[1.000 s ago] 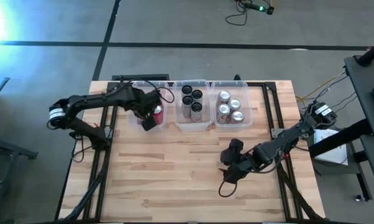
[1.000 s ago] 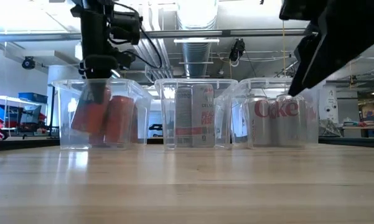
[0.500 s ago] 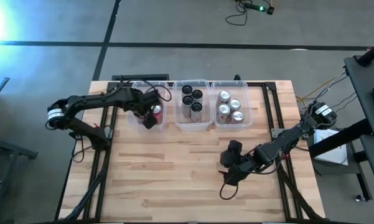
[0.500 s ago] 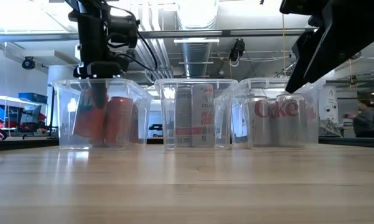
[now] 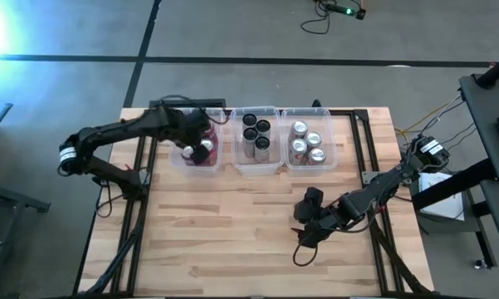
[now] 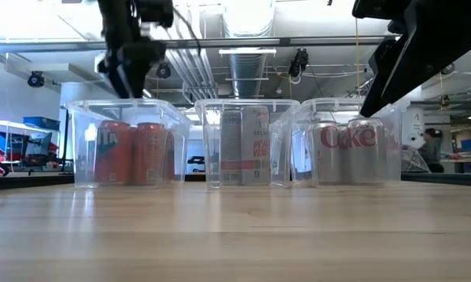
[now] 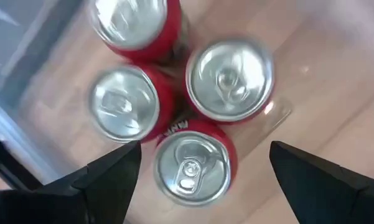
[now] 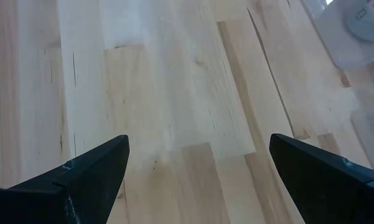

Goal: Sort soda cans
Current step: Put the red soda can into the left transparent bin, then return to Home Position

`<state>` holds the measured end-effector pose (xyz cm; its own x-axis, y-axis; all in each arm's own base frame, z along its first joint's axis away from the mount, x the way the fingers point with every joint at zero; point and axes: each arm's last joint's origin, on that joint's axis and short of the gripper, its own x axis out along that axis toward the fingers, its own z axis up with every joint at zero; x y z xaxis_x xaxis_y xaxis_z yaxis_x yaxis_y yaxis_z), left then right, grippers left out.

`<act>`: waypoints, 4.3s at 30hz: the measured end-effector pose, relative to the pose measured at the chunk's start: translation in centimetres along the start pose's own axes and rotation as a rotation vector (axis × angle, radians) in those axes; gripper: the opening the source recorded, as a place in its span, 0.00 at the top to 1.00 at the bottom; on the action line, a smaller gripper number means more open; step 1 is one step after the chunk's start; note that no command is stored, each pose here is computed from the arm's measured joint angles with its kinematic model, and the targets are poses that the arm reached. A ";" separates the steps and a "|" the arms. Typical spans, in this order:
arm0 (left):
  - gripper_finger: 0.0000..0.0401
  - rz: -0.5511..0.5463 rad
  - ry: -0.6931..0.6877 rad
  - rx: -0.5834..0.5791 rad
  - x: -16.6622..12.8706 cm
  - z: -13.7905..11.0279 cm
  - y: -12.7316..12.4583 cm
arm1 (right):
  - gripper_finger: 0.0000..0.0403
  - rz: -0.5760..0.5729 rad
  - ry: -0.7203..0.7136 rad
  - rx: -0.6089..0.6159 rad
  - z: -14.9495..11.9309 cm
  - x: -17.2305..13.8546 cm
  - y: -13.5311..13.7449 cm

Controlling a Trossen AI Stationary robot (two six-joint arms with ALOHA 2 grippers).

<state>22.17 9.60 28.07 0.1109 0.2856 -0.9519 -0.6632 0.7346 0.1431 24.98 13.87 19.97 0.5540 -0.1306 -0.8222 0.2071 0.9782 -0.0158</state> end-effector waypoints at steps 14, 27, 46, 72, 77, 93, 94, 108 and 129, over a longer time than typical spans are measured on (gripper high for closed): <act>0.22 0.342 -0.192 -0.264 -11.6 -1.2 5.3 | 0.05 -0.005 -0.062 -0.052 0.7 -1.0 0.9; 0.23 0.281 0.155 -0.261 -4.2 -4.4 5.6 | 0.05 0.009 -0.062 -0.055 -0.1 -1.3 1.7; 0.23 0.192 0.300 -0.184 0.6 -6.7 4.7 | 0.05 0.051 -0.106 0.002 0.4 -1.6 2.2; 0.23 0.172 0.234 -0.080 -2.5 -7.8 5.5 | 0.05 0.038 -0.196 -0.017 2.6 -1.3 1.4; 0.23 0.073 -0.025 -0.127 -6.9 -10.2 6.4 | 0.05 0.009 -0.280 -0.145 5.3 -1.3 0.2; 0.23 -0.714 -1.108 0.039 -1.9 -13.7 2.3 | 0.16 -0.012 -0.671 -0.259 9.2 3.5 -6.5; 0.23 -0.751 -1.168 0.045 -1.3 -13.4 1.8 | 0.18 -0.007 -0.687 -0.246 9.0 4.0 -6.8; 0.23 -0.832 -1.323 0.168 -0.8 -11.1 -2.2 | 0.49 0.019 -0.791 -0.301 7.9 -0.8 -9.2; 0.23 -0.776 -1.384 0.280 -0.3 -13.6 -1.7 | 0.58 -0.054 -1.076 0.012 -5.1 -10.3 -16.2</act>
<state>13.20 -0.09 24.40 0.9920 0.0047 0.1259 0.0007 0.9991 -0.0425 11.83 0.23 25.75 0.9611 -0.2529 0.1114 0.2573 0.9660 -0.0267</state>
